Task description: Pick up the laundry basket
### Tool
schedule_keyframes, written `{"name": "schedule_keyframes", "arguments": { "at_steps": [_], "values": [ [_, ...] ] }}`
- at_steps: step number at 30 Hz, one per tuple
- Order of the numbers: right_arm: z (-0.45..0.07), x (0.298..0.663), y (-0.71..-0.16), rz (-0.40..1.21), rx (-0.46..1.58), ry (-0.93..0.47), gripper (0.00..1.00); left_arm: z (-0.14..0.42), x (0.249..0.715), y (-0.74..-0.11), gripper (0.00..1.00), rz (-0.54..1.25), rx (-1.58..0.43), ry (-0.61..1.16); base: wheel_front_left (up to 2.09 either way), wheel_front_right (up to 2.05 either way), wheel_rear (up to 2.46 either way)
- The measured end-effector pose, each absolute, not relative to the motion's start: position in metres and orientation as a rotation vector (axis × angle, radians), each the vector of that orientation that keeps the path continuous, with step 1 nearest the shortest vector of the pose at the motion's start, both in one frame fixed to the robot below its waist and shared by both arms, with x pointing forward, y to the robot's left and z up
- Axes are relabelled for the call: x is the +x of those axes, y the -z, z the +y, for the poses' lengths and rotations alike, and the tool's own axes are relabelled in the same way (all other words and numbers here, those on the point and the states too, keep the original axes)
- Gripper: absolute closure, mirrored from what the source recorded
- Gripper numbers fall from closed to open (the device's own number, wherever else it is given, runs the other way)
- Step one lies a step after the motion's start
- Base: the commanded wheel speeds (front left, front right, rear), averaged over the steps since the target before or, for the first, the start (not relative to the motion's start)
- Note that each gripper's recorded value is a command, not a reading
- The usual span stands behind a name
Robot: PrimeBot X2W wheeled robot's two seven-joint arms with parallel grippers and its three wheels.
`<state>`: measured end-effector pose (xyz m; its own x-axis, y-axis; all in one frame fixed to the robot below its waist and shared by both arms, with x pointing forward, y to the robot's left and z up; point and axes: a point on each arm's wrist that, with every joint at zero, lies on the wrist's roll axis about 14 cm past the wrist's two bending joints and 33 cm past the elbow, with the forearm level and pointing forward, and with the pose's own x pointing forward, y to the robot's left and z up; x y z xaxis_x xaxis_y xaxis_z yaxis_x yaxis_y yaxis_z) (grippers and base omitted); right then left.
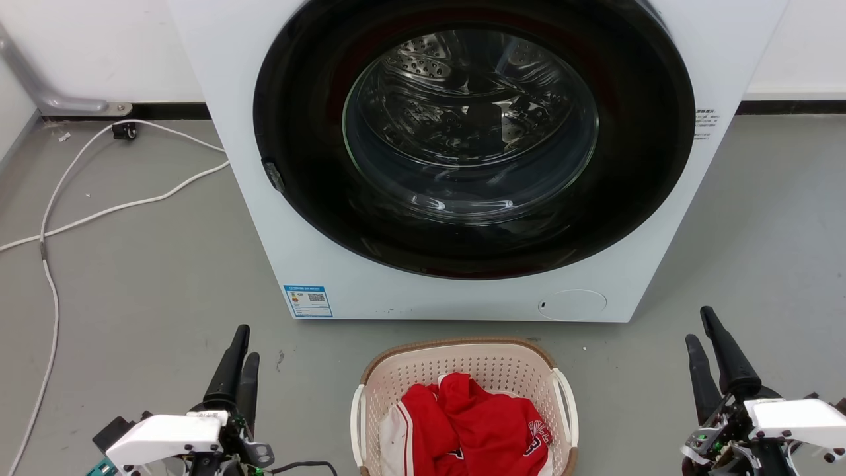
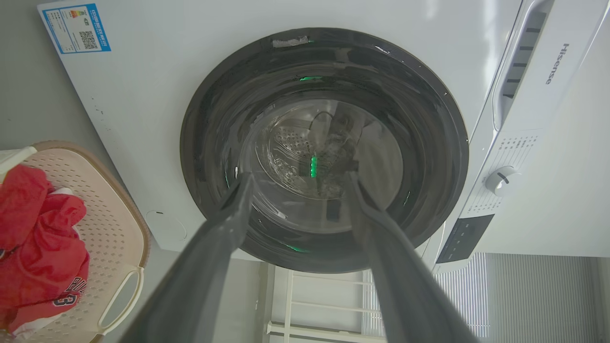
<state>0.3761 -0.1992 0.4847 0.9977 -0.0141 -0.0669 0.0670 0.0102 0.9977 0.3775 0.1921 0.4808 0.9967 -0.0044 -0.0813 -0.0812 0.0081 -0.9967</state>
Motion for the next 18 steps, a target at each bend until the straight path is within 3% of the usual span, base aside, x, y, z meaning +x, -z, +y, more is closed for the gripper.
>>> {"name": "schedule_keyframes", "arguments": {
  "at_steps": [6,18],
  "values": [
    [-0.199,0.378,-0.491,0.023,1.470,0.055,0.00,0.190,0.379,-0.487,0.00,0.053,-1.479,-0.047,0.00,0.00,0.00],
    [-0.193,0.377,-0.502,0.013,1.087,0.019,0.00,0.184,0.384,-0.506,0.00,0.014,-1.163,0.004,0.00,0.00,0.00]
  ]
}}
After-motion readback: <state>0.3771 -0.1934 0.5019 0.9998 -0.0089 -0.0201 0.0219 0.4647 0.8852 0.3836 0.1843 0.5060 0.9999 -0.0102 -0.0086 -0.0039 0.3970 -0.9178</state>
